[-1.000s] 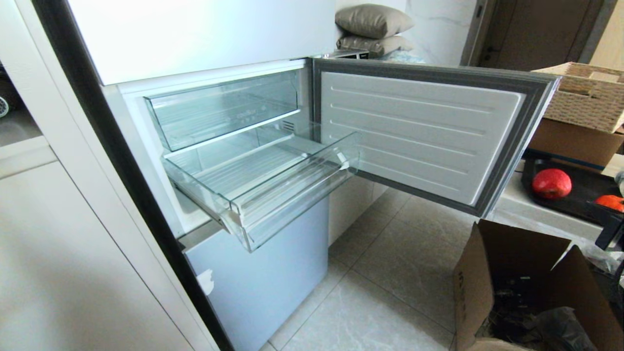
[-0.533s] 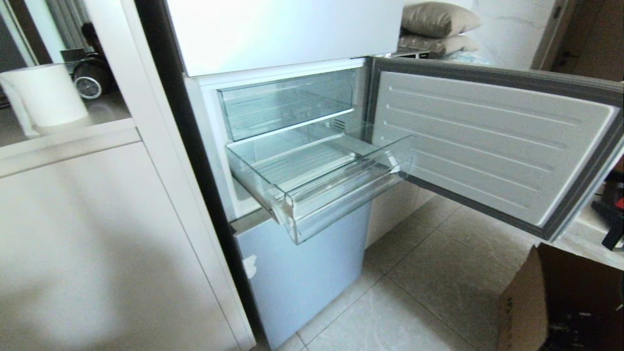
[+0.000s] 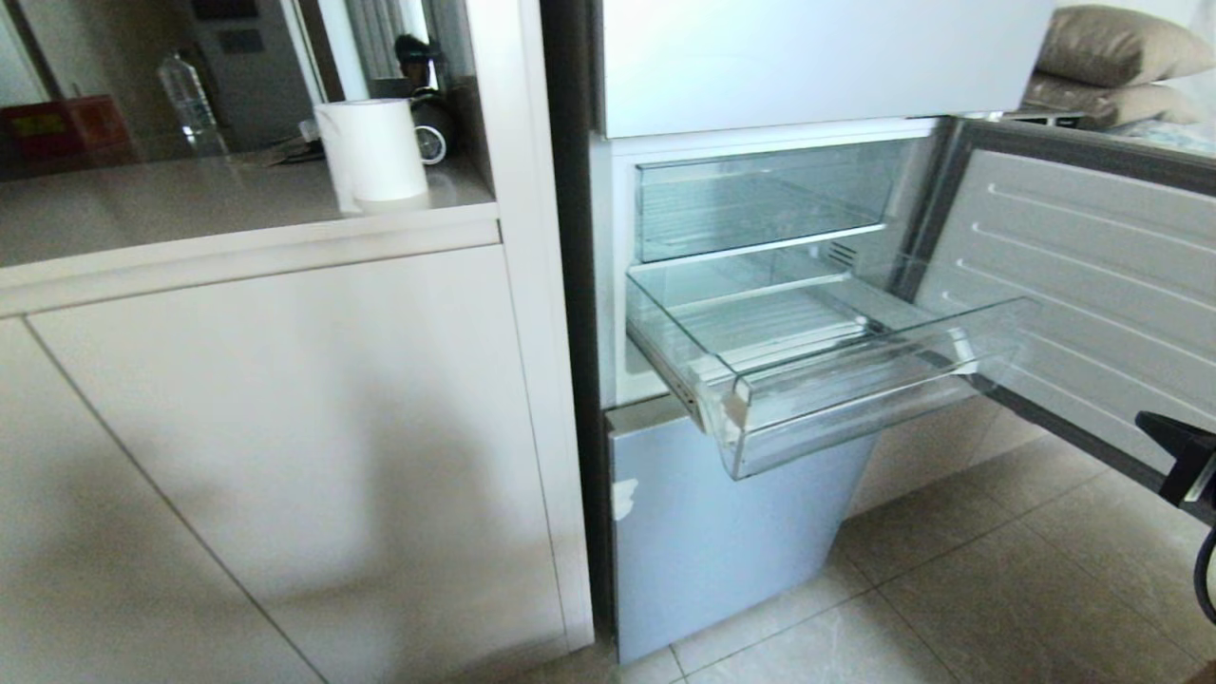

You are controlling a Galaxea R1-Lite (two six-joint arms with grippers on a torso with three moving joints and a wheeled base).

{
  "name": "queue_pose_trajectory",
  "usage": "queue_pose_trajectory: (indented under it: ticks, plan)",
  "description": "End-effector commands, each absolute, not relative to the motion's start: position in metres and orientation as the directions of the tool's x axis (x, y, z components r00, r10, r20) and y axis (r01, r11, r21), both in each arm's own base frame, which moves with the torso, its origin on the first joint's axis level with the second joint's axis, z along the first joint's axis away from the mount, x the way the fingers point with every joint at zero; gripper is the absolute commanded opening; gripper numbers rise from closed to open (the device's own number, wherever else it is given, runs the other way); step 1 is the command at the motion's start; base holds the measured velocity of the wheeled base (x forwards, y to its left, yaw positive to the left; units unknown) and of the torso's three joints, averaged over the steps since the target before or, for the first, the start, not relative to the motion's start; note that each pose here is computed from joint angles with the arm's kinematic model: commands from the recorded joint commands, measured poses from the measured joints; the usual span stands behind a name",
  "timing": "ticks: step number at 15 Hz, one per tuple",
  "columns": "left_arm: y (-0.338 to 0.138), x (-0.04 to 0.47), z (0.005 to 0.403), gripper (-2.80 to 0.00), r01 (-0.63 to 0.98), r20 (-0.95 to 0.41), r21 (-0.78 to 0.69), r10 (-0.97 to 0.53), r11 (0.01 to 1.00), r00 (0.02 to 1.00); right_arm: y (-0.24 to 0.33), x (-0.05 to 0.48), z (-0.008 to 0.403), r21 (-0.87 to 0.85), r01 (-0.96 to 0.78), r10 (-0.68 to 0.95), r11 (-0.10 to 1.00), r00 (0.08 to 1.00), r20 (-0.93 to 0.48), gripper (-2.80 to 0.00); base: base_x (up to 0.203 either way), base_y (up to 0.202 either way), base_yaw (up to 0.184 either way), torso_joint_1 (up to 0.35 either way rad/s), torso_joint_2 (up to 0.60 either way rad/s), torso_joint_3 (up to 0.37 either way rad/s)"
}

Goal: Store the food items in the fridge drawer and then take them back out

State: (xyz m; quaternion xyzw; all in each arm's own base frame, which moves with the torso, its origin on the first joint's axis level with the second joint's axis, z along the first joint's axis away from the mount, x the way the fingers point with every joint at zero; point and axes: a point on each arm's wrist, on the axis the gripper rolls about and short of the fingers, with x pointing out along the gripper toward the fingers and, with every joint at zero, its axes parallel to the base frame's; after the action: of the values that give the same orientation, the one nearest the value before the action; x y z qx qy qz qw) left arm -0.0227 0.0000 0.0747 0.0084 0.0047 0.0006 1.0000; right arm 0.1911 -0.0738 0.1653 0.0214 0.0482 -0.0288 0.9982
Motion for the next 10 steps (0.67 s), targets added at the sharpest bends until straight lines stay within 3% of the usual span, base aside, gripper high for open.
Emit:
queue_pose_trajectory:
  ticks: [1, 6, 10]
  plan:
    - [0.000, -0.023, 0.075, -2.80, -0.001, -0.012, 0.017, 0.002, 1.000, 1.000, -0.072, 0.190, 0.159, 0.044, 0.052, -0.046, 0.998, 0.992, -0.120, -2.80, 0.001, -0.010, 0.180, 0.002, 0.00, 0.003]
    - [0.000, -0.023, 0.075, -2.80, -0.003, -0.011, 0.017, 0.003, 1.000, 1.000, -0.065, 0.185, 0.135, 0.053, -0.025, 0.035, 0.998, 0.976, -0.213, -2.80, 0.000, -0.008, 0.163, 0.001, 0.00, 0.003]
    - [0.000, -0.023, 0.075, -2.80, -0.003, -0.011, 0.017, 0.003, 1.000, 1.000, -0.054, 0.188, 0.116, 0.133, -0.145, 0.179, 0.980, 0.941, -0.289, -2.80, -0.001, -0.001, 0.019, 0.001, 0.00, 0.001]
